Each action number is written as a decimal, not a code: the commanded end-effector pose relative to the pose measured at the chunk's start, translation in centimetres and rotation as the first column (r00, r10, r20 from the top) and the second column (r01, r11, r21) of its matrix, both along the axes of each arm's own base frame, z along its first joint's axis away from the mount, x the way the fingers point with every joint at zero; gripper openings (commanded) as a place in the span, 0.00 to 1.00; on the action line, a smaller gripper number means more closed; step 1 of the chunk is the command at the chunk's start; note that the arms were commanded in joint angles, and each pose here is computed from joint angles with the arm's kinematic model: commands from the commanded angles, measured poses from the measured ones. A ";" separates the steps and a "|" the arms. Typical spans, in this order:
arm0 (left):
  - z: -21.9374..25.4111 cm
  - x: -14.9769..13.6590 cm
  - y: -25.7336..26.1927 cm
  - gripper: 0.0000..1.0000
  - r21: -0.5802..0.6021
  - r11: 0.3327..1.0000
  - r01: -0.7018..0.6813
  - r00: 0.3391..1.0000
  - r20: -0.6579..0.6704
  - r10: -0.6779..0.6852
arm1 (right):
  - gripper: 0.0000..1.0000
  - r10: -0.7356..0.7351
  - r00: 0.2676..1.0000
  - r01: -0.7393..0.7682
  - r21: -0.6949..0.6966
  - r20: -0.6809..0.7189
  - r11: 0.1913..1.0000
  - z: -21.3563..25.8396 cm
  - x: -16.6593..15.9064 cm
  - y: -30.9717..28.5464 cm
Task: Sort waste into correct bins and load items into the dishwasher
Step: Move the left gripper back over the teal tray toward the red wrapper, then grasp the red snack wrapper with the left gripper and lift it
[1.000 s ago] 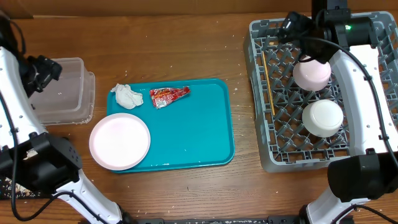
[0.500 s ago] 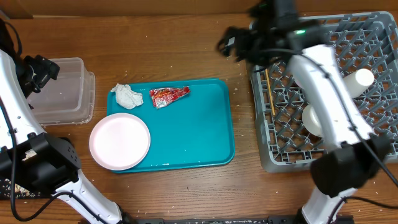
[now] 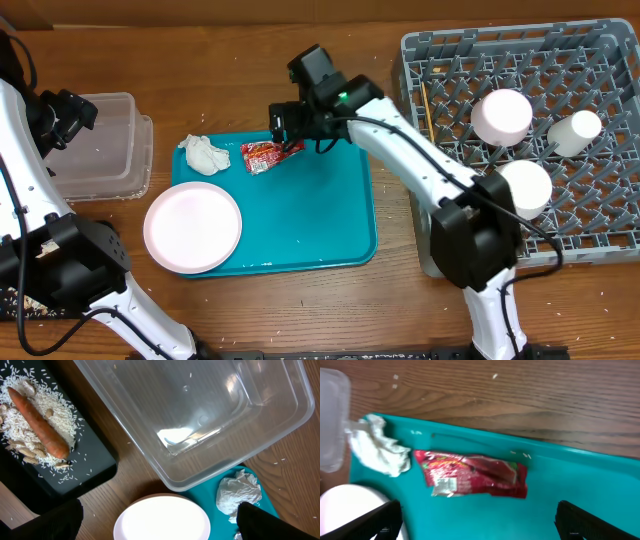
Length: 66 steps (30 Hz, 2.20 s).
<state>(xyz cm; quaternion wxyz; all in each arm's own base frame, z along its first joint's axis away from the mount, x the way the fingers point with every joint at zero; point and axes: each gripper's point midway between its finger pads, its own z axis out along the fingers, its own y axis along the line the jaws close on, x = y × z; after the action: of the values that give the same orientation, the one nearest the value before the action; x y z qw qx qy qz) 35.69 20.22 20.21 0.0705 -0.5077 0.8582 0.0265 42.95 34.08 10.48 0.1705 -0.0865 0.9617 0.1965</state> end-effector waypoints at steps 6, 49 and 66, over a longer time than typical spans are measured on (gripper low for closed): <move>0.4 0.1 -0.4 1.00 -0.001 1.000 0.017 1.000 0.011 -0.017 | 1.00 -0.022 0.999 0.019 -0.062 -0.046 0.998 -4.4 0.3 -0.5; -3.0 6.5 -32.7 1.00 -0.150 0.411 0.899 0.438 0.283 -0.853 | 1.00 -0.563 0.817 0.571 -0.036 0.121 0.820 12.0 6.7 -29.4; -13.6 6.6 -32.6 1.00 -0.085 -0.047 0.995 -0.069 -0.282 -0.957 | 1.00 -0.565 0.816 0.573 -0.034 0.124 0.819 12.1 6.8 -29.5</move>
<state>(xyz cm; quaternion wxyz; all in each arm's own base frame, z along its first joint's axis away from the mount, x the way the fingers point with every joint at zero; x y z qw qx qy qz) 42.25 -14.49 9.68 0.0381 0.2129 0.9759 0.0284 49.50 4.71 22.16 0.2631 0.1871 0.9413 0.0989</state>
